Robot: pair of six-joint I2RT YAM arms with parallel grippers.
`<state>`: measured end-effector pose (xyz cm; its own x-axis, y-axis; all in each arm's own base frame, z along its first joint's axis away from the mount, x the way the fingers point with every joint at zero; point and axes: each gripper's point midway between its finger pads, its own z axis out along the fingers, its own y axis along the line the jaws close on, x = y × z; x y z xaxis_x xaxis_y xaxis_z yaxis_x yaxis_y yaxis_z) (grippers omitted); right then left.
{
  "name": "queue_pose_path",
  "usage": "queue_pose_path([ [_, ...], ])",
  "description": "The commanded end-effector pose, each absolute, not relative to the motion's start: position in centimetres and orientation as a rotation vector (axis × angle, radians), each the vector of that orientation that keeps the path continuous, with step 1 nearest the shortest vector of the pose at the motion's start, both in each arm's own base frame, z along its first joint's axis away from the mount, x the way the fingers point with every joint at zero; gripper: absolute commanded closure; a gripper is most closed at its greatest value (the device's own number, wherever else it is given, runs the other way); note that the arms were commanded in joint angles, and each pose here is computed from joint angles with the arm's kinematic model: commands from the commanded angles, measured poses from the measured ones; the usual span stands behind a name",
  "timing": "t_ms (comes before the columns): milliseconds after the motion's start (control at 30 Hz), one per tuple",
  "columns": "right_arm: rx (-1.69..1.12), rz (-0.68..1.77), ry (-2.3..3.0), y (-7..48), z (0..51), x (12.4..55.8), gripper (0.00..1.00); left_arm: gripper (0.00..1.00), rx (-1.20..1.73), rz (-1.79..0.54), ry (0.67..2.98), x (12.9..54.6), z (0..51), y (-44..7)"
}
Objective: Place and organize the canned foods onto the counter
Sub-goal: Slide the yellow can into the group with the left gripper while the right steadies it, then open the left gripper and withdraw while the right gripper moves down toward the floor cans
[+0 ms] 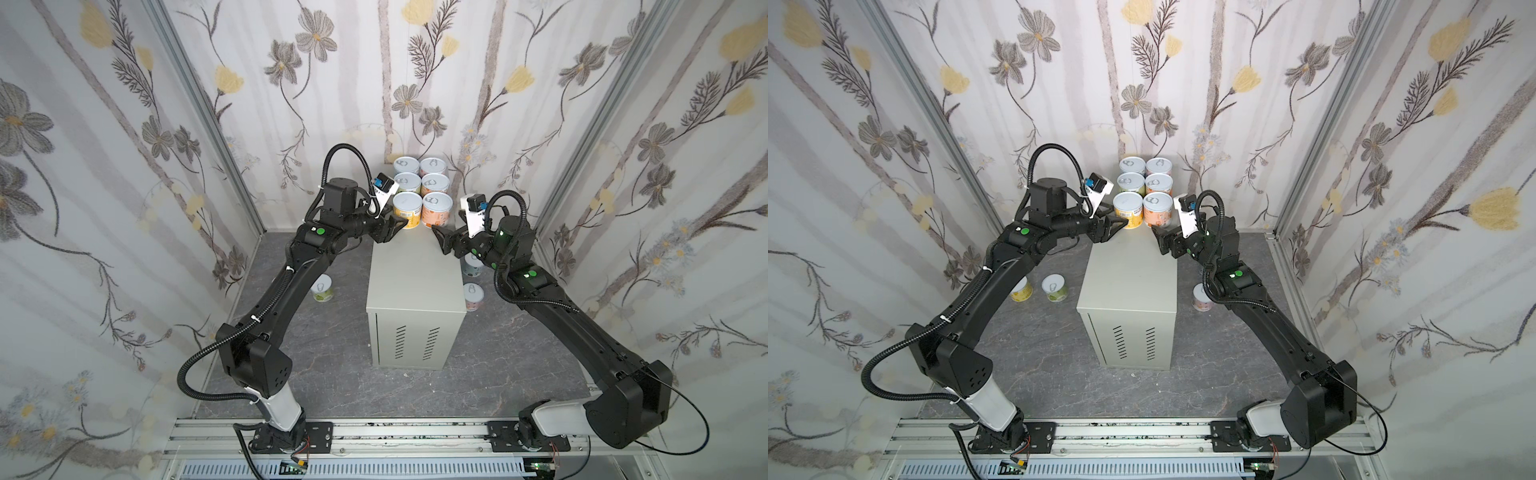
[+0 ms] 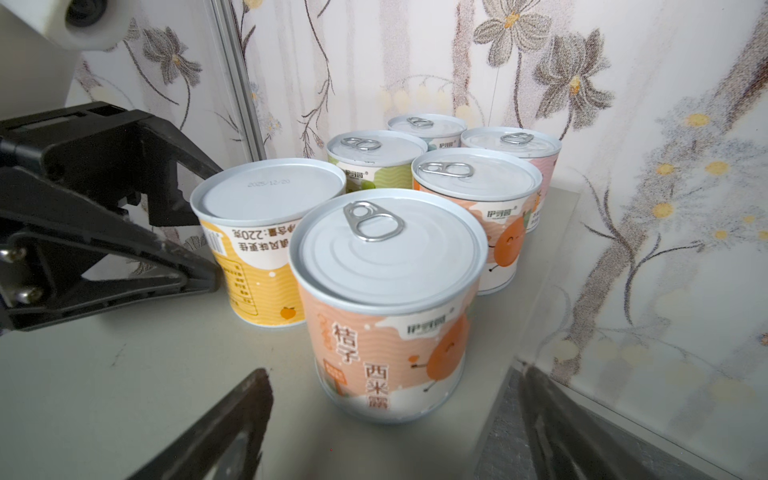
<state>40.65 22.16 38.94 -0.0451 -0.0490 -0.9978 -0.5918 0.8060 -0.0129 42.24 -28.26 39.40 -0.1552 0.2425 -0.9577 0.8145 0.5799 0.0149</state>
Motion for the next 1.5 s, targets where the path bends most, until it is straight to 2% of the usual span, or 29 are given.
queue_pose_path([
  [0,-0.535,0.471,1.534,22.3,39.7,40.6,0.08,0.36,0.887,-0.62,1.688,42.3,39.7,-28.1],
  [233,-0.536,0.472,1.535,22.2,39.7,40.4,0.07,0.31,0.881,-0.61,1.692,42.2,39.8,-27.9],
  [400,-0.528,0.462,1.523,21.6,40.4,39.8,0.06,0.14,0.863,-0.567,1.69,42.1,40.3,-27.2],
  [533,-0.5,0.457,1.511,20.5,41.3,38.9,0.04,0.06,0.853,-0.541,1.66,41.4,40.9,-26.5],
  [900,-0.294,0.376,1.521,15.0,41.7,35.7,0.0,0.0,0.797,-0.499,1.572,39.4,43.1,-24.2],
  [1033,-0.152,0.313,1.583,11.5,39.5,35.0,0.0,0.0,0.76,-0.459,1.549,38.3,43.7,-22.5],
  [1200,0.029,0.285,1.69,7.7,34.3,34.3,0.0,0.0,0.71,-0.431,1.53,37.2,43.8,-20.7],
  [1467,0.244,0.351,1.871,6.0,25.1,33.9,0.0,0.0,0.611,-0.442,1.565,36.7,42.4,-17.8],
])
